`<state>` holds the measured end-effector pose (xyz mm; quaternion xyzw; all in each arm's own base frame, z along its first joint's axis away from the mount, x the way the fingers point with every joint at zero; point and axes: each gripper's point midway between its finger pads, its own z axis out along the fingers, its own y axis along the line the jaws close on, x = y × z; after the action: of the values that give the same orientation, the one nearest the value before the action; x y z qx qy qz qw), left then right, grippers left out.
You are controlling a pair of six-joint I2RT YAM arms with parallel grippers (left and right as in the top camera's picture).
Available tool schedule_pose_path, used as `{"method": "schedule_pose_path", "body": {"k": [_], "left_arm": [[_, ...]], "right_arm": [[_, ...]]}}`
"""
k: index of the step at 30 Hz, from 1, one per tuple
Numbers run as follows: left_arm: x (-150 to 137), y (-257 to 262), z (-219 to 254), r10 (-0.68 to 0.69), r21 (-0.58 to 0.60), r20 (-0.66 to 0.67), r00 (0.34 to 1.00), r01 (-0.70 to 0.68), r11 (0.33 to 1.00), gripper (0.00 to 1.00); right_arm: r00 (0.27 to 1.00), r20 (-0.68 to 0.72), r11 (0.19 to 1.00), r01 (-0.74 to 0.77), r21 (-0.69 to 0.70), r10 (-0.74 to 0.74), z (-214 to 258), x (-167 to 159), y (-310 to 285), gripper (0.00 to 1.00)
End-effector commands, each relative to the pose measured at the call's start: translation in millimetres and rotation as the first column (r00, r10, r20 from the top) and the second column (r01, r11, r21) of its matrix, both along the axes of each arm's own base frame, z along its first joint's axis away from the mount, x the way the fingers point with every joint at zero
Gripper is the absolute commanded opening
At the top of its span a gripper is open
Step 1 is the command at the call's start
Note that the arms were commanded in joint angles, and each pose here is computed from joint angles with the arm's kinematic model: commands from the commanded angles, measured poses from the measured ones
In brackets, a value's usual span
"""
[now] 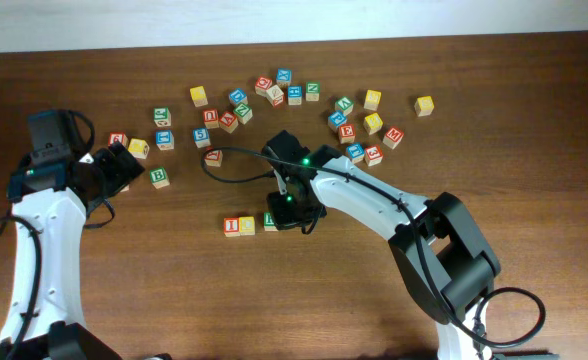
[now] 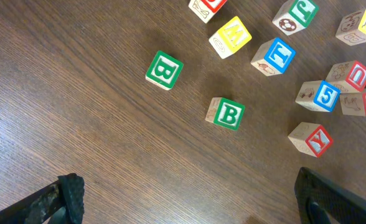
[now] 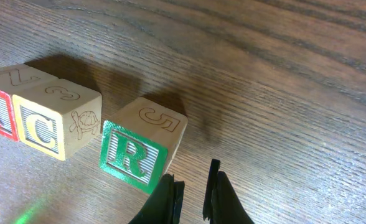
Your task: Spell out ICRA
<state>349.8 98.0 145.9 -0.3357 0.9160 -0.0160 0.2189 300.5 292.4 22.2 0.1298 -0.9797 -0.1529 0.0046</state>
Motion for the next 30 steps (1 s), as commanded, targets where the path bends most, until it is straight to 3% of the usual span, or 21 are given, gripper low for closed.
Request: {"method": "schedule_pose_path", "body": {"k": [1, 30], "left_arm": [[0, 1, 0, 0.005, -0.007, 0.002, 1.0, -0.005, 1.0, 0.99], [0, 1, 0, 0.005, -0.007, 0.002, 1.0, -0.005, 1.0, 0.99]], "right_arm": [[1.0, -0.025, 1.0, 0.0, -0.002, 0.0, -5, -6, 1, 0.09], [0.999, 0.05, 0.996, 0.019, -0.086, -0.014, -9, 7, -13, 0.09]]}}
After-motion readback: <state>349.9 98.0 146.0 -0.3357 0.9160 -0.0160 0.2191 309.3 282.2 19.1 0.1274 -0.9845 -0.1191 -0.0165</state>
